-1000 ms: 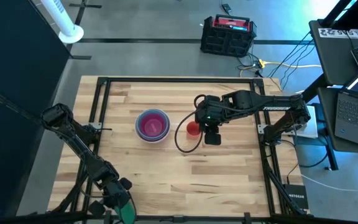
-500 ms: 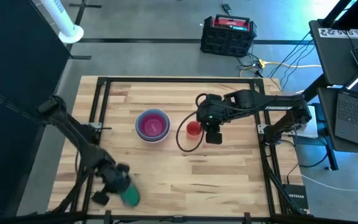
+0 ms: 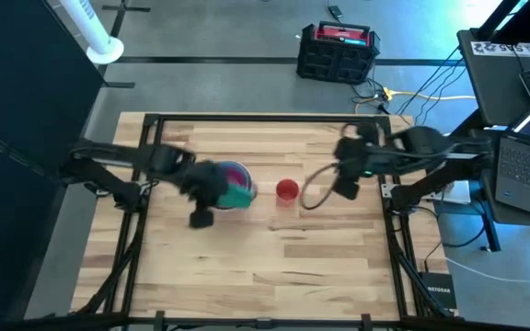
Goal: Nest bowls inside each other
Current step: Stack the green cup on top of the orange cup
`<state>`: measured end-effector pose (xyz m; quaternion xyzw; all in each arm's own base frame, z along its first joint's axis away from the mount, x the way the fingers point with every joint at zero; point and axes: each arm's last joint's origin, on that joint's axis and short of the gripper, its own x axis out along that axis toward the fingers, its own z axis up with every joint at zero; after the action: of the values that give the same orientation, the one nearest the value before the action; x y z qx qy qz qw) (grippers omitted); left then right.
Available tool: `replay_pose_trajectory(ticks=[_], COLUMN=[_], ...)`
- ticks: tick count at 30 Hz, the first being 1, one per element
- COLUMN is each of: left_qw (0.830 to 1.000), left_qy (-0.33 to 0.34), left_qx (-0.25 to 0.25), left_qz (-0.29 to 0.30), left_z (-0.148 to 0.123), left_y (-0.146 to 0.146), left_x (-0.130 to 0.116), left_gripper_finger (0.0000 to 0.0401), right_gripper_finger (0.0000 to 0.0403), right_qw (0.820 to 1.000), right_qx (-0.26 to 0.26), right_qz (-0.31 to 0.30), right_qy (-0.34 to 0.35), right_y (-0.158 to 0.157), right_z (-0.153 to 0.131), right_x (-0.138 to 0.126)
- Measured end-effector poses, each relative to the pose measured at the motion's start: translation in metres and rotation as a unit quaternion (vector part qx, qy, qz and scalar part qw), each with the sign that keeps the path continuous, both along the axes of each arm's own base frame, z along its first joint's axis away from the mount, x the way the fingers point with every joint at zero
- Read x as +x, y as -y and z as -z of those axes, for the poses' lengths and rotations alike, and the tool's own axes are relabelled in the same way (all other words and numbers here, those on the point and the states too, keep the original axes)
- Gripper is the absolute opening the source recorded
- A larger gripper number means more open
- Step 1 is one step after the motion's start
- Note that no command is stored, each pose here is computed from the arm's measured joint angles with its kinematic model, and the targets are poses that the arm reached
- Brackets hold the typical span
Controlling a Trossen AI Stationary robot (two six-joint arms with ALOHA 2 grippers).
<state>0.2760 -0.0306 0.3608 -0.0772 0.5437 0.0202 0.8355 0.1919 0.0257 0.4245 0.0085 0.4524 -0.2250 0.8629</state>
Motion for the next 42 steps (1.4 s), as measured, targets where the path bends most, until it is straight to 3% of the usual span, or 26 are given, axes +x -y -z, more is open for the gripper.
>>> replay_pose_trajectory(ticks=[9,21,42], left_qw=[0.999,0.997,0.992], left_qy=[0.024,-0.068,-0.085], left_qx=[0.027,0.039,0.06], left_qz=[-0.002,0.0,0.075], left_z=[-0.023,0.022,0.031], left_y=[-0.034,-0.061,-0.046], left_x=[0.088,0.143,0.147], left_gripper_finger=[0.0,0.0,0.0], right_gripper_finger=[0.0131,0.0131,0.0131], right_qw=[0.996,0.997,0.997], right_qx=[0.058,0.075,0.069], right_qz=[0.044,0.019,0.005], right_qy=[0.043,0.014,0.015], right_y=[-0.006,-0.014,-0.018], right_z=[0.04,0.092,0.097], right_x=[-0.079,-0.104,-0.106])
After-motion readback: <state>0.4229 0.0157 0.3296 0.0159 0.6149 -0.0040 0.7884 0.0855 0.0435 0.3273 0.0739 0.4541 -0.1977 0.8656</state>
